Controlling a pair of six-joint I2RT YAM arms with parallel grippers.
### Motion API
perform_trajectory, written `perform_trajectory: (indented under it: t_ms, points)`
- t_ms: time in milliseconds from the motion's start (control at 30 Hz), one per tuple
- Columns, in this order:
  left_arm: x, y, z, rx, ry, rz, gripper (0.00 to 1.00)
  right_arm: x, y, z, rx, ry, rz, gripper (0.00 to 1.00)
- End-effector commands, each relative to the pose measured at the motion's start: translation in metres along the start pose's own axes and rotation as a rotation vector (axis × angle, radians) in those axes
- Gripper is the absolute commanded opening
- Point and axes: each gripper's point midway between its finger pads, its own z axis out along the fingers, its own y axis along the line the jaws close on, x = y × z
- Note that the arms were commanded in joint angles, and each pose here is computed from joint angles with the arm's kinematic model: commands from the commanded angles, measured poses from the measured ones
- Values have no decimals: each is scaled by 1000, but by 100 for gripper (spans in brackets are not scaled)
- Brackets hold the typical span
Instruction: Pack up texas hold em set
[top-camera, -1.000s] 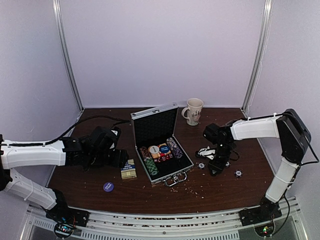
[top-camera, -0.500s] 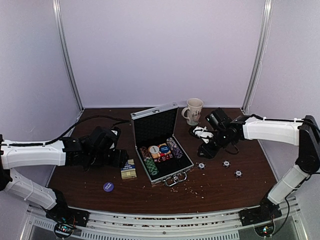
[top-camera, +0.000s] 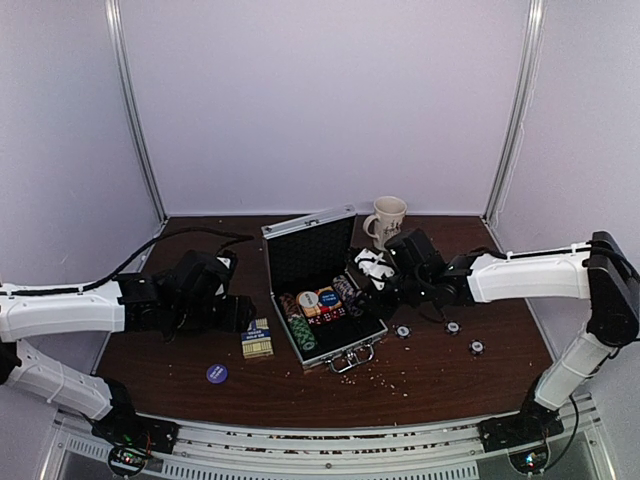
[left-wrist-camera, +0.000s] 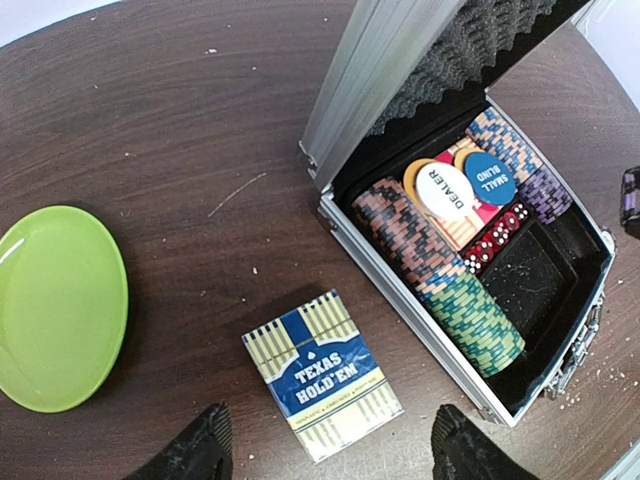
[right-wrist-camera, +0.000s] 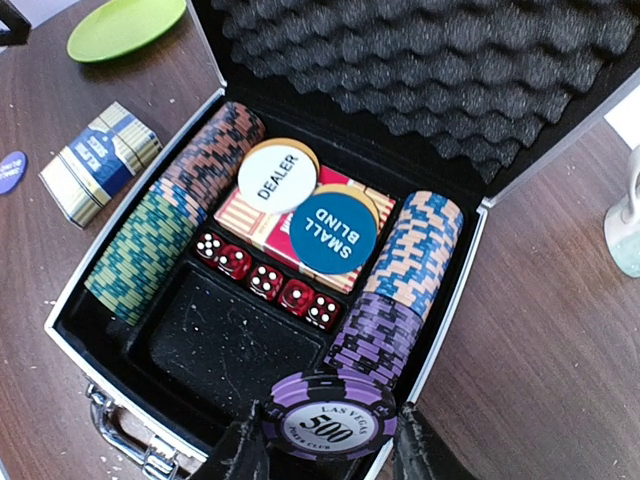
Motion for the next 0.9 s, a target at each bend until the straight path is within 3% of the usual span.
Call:
perform_trajectory:
  t_ms: [0, 867]
  points:
    - [-6, -1, -7, 11, -28, -19, 70, 6, -1, 6, 48, -2, 19, 28]
    - [-4, 5, -5, -16, -30, 1, 70, 44, -6, 56, 97, 131, 85, 31]
